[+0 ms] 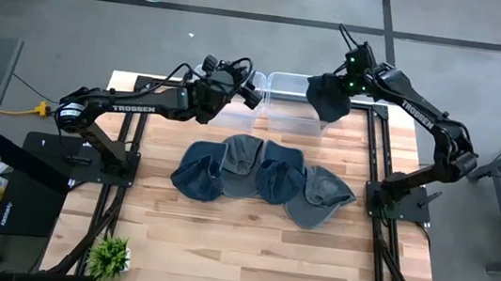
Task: Pick & Place hat
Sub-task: Put the bottom blue cap into the right transparent bin, then put the left blue cap into the right transparent bin
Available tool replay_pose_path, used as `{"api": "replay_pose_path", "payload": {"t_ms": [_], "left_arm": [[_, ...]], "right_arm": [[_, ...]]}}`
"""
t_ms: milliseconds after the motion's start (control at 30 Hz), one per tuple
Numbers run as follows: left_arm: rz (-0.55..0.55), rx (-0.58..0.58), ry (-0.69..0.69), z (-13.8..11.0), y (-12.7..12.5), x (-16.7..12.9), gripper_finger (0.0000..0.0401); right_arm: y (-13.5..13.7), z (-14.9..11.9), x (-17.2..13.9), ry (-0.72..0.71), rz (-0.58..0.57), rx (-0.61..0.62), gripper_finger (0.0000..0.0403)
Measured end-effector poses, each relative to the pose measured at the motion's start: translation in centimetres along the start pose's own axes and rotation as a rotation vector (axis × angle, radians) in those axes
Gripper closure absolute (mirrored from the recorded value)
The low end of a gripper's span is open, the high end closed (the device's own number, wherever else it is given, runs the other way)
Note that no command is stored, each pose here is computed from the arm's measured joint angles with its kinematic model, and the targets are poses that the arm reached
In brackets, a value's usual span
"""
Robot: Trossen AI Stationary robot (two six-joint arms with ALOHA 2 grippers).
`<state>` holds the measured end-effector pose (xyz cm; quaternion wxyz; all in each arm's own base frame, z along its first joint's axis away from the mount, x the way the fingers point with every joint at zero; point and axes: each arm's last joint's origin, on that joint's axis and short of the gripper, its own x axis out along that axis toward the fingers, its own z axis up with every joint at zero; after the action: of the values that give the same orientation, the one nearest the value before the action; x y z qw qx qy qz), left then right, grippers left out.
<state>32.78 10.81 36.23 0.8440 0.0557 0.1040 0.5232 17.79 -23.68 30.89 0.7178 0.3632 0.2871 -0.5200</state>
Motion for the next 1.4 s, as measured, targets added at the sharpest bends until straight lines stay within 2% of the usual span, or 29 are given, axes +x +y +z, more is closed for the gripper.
{"api": "replay_pose_path", "payload": {"t_ms": [233,500,700,867,967,1100,1400], "left_arm": [[-0.001,0.009,0.008,-0.1,0.0,0.0,0.0168],[-0.001,0.017,0.014,-0.2,0.0,0.0,0.0168],[-0.002,0.022,0.019,-0.3,0.0,0.0,0.0168],[-0.003,0.027,0.023,-0.3,0.0,0.0,0.0168],[-0.004,0.041,0.034,-0.5,0.0,0.0,0.0168],[0.009,0.060,0.050,-0.7,0.0,0.0,0.0168],[0.037,0.102,0.076,-1.0,0.1,0.0,0.0168]], "right_arm": [[-0.7,-0.5,1.5,0.006,0.060,0.010,0.0394],[-0.5,0.0,0.8,-0.016,0.087,-0.122,0.0375],[-0.3,0.5,0.2,-0.037,0.077,-0.207,0.0296],[-0.7,0.5,0.1,-0.060,-0.035,-0.269,0.0218],[-1.1,0.8,-0.1,-0.077,-0.114,-0.318,0.0191],[-1.5,2.1,-1.3,-0.113,-0.163,-0.351,0.0180],[-0.9,4.6,-5.8,-0.141,-0.088,-0.413,0.0179]]}}
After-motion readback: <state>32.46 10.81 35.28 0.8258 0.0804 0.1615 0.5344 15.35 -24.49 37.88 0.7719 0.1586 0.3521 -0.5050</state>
